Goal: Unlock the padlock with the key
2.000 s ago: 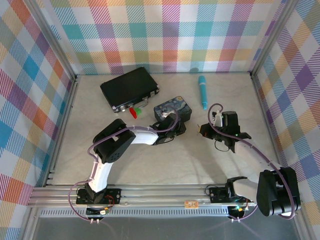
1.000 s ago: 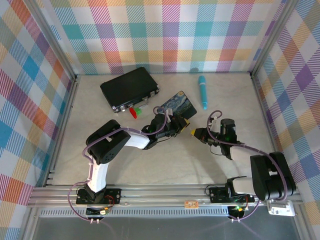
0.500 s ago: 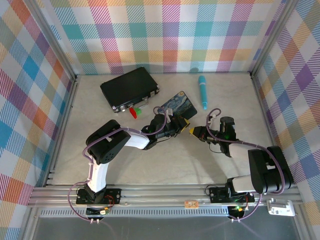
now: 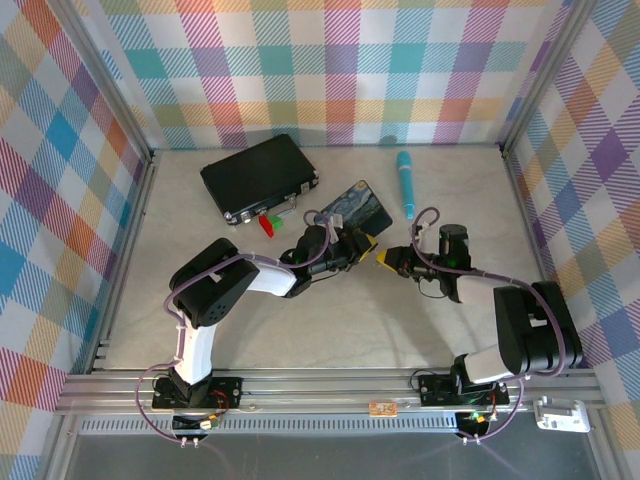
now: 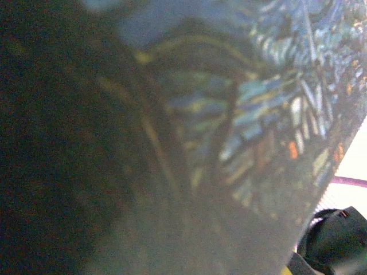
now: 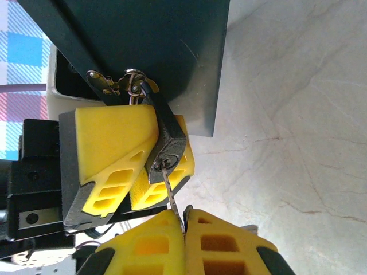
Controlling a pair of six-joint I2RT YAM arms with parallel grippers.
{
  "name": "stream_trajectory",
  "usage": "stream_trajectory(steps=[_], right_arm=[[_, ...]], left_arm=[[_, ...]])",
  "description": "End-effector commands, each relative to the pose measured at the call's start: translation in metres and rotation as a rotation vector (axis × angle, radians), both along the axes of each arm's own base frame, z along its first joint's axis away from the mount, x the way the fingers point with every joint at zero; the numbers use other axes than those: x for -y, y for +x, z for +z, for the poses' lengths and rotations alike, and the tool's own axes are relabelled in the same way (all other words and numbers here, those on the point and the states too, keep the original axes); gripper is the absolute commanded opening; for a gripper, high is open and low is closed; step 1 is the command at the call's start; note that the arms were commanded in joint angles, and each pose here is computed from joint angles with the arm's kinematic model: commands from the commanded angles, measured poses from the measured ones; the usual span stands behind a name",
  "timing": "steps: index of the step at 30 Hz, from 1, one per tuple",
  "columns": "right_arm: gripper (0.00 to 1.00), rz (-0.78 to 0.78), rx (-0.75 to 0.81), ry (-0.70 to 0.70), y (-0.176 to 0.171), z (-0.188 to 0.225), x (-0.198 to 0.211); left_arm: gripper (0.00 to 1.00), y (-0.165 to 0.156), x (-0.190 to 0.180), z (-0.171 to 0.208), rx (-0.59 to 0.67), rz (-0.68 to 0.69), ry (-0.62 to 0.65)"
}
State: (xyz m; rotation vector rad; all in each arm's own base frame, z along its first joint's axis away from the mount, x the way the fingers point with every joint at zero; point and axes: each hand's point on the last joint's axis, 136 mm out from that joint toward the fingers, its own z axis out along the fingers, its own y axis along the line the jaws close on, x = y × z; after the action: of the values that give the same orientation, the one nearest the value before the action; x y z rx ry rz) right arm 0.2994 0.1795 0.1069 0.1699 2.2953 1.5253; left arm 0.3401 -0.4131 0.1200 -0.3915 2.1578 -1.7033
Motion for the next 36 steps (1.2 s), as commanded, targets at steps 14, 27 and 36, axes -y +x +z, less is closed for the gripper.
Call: stream_trajectory(steps=[14,27,36], right_arm=[[0.00,-0.076,-0.115,0.087,0.030,0.004,0.009],[0.00,-0.189,-0.091,0.107,0.058,0.014,0.013],[0.00,-0.241,-0.108,0.091,0.055,-0.003,0.008]], left_arm=[[0.00,-0.032,0.014,0.017,0.036,-0.163,-0.064],[0.00,-0.060,0.036,0.031,0.042,-0.269,-0.082],[0.00,-0.053,0.037,0.048,0.056,-0.223,-0.123]])
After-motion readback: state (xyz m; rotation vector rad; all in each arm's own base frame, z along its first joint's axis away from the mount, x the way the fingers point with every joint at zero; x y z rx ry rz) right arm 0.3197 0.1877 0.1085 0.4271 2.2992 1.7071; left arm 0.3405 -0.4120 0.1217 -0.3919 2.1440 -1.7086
